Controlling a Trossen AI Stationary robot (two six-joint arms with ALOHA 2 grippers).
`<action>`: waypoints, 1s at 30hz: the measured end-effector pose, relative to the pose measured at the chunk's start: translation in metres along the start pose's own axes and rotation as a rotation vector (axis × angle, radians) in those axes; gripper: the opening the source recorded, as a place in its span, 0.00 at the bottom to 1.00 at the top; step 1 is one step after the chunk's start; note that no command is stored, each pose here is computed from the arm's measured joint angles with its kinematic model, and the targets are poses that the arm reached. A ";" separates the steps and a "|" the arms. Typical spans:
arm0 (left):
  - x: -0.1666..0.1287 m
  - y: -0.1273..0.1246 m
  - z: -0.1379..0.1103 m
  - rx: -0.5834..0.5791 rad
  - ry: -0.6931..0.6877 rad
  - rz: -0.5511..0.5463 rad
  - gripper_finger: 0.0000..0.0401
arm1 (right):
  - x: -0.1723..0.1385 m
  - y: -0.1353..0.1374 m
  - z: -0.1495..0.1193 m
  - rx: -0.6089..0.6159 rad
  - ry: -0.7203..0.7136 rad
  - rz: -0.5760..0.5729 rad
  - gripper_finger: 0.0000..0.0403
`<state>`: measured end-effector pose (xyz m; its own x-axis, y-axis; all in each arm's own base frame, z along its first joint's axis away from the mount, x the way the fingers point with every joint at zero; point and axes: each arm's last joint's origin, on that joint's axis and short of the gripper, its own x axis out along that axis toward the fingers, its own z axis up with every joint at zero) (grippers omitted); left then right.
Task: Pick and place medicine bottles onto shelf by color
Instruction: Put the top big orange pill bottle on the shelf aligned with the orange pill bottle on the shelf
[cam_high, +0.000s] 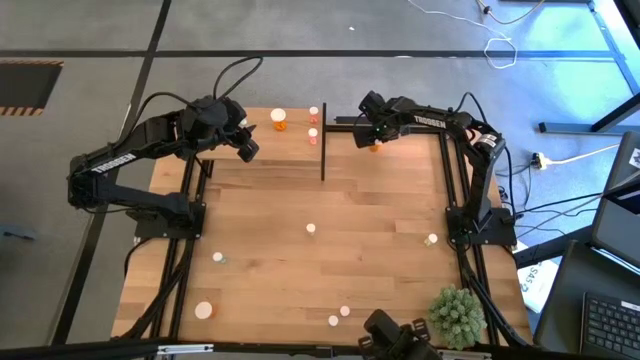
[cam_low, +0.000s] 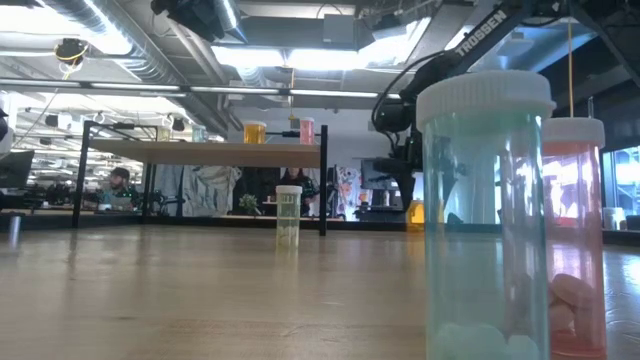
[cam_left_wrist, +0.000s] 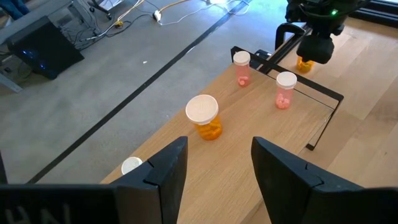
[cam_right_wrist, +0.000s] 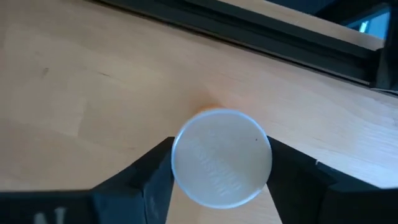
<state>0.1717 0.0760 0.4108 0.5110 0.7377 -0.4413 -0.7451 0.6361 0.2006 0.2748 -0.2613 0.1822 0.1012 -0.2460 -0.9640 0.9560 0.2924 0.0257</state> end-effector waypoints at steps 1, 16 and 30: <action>0.000 0.000 0.000 0.000 0.000 0.000 0.43 | 0.000 0.000 0.000 -0.005 0.005 0.008 0.53; 0.000 0.000 0.000 0.000 0.000 0.000 0.43 | -0.008 0.021 -0.017 -0.130 0.077 0.028 0.52; 0.000 0.000 0.000 0.000 0.000 0.000 0.43 | -0.084 0.063 -0.016 -0.290 0.070 0.041 0.53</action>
<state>0.1716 0.0761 0.4108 0.5108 0.7378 -0.4414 -0.7452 0.6360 0.2007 0.3225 -0.2075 0.2602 0.1092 -0.1675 -0.9798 0.8320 0.5547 -0.0020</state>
